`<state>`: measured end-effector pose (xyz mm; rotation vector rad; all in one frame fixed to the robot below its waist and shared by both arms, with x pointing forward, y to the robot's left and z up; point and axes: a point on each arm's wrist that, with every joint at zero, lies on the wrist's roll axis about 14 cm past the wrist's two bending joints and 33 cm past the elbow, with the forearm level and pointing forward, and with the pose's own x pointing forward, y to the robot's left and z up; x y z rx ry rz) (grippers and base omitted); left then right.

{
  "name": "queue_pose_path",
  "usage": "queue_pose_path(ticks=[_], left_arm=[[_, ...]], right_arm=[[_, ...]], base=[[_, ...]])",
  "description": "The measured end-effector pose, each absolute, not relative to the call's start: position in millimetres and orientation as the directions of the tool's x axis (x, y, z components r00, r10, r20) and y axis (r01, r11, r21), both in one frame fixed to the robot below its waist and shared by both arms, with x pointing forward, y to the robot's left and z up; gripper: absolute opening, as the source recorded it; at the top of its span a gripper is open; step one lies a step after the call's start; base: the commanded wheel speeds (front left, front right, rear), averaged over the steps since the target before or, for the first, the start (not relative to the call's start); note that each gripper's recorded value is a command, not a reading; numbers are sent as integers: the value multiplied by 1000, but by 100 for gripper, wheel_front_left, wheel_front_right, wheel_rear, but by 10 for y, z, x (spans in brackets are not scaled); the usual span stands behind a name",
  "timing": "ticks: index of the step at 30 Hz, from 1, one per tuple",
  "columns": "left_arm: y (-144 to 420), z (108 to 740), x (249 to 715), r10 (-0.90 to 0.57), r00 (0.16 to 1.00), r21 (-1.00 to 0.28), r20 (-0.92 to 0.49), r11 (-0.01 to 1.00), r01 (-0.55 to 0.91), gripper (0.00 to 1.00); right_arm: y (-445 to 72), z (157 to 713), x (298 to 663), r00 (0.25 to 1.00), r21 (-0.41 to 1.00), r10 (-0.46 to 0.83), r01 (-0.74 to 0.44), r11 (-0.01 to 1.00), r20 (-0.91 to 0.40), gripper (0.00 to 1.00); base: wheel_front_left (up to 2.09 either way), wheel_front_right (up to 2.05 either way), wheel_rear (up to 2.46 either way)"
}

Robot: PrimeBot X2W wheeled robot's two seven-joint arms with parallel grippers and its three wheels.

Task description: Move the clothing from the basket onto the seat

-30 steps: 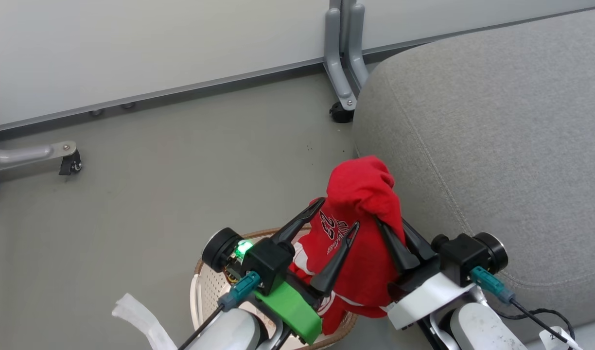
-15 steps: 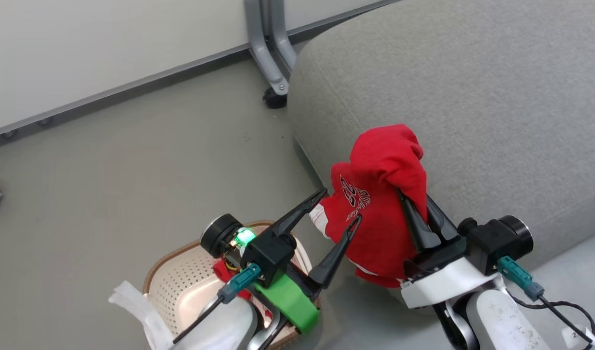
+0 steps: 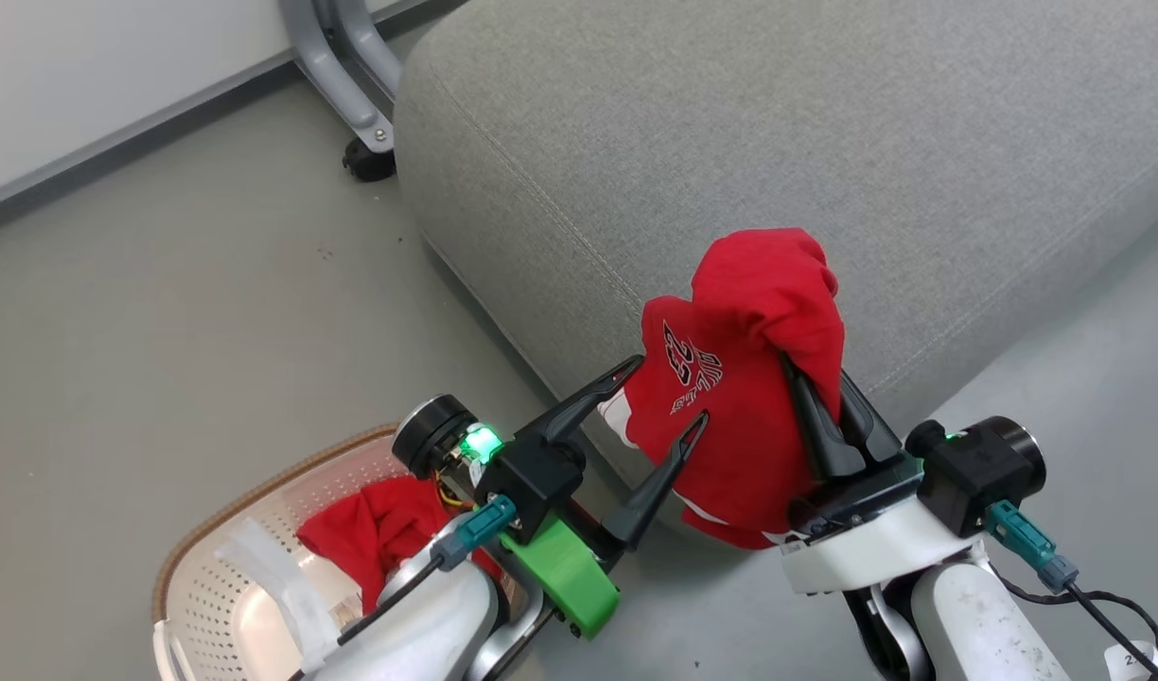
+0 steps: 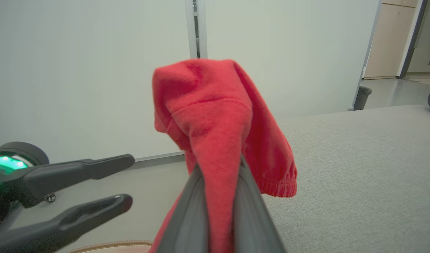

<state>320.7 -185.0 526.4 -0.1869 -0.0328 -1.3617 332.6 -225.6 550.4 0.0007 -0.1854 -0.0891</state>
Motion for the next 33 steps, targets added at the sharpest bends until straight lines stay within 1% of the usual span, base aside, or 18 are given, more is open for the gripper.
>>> queue_pose_path(ticks=[5,8,12,19,23,26,31,33], left_arm=[[-1942,5126,3243,-978,170,-147,122,152,977,100],[-1962,5065,3317,-980,160,-152,120,141,978,100],[-1976,4982,3448,-981,151,-146,121,133,980,100],[-1941,4756,3719,-981,150,-155,123,130,979,100],[-1880,4589,3928,-976,179,-174,124,156,972,100],[-1818,4442,4070,-971,209,-196,119,183,963,100],[-1715,4178,4254,-962,253,-237,102,224,945,100],[-1674,4053,4317,-959,269,-251,88,240,938,100]], right_arm=[[-2408,5435,3389,978,-1,-137,138,990,156,0],[-2521,5522,3536,972,-19,-151,158,987,181,0],[-2714,5793,3841,950,-53,-166,186,981,264,0],[-3043,6174,4485,912,-180,-155,237,955,380,0],[-3285,6307,4817,895,-250,-152,275,928,419,0],[-3403,6305,5055,893,-292,-147,290,912,426,0],[-3591,6108,5399,899,-305,-174,311,900,403,0],[-3649,5860,5495,912,-296,-200,314,902,359,0]], base=[[0,0,0],[0,0,0],[0,0,0],[0,0,0],[0,0,0],[0,0,0],[0,0,0],[0,0,0]])
